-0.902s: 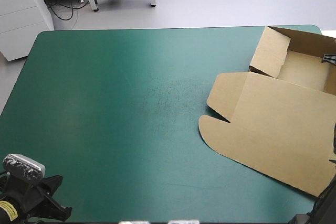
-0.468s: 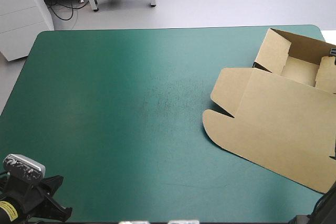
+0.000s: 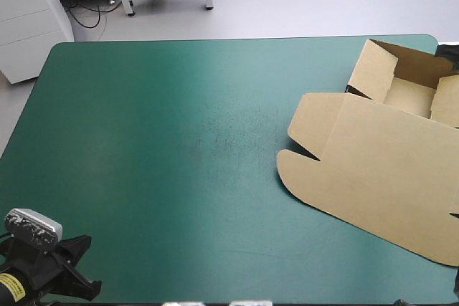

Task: Fold the box

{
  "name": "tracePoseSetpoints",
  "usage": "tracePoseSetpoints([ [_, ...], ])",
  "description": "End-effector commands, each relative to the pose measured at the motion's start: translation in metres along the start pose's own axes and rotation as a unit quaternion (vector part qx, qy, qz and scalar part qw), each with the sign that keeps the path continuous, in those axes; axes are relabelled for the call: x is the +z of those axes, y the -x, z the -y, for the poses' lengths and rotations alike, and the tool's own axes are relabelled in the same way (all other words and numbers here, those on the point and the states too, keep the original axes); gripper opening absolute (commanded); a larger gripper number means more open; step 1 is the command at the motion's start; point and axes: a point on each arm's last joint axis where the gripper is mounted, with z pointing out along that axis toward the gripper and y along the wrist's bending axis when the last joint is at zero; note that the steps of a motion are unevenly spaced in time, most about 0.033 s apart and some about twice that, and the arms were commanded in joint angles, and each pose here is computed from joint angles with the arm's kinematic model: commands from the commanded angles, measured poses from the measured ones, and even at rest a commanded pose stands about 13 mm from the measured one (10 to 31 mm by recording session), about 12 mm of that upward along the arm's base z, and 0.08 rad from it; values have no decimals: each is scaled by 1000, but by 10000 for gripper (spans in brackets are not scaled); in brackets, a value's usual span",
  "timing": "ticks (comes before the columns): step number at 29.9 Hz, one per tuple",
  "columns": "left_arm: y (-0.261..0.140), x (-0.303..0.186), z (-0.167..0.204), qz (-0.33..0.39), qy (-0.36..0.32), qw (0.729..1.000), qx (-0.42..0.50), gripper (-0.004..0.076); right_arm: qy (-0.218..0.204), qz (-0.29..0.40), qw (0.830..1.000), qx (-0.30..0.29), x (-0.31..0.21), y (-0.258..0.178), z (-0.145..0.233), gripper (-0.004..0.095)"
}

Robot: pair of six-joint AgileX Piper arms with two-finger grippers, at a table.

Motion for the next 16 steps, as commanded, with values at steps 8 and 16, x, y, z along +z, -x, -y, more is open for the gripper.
tracePoseSetpoints([
  [8, 10, -13, 1, 103, -4, 995, -2, -32, 134, 81, 983, -96, -52, -70, -82, -8],
  [16, 4, -7, 0, 143, 1, 990, 8, -32, 172, 151, 946, -228, -85, -153, -111, -8],
])
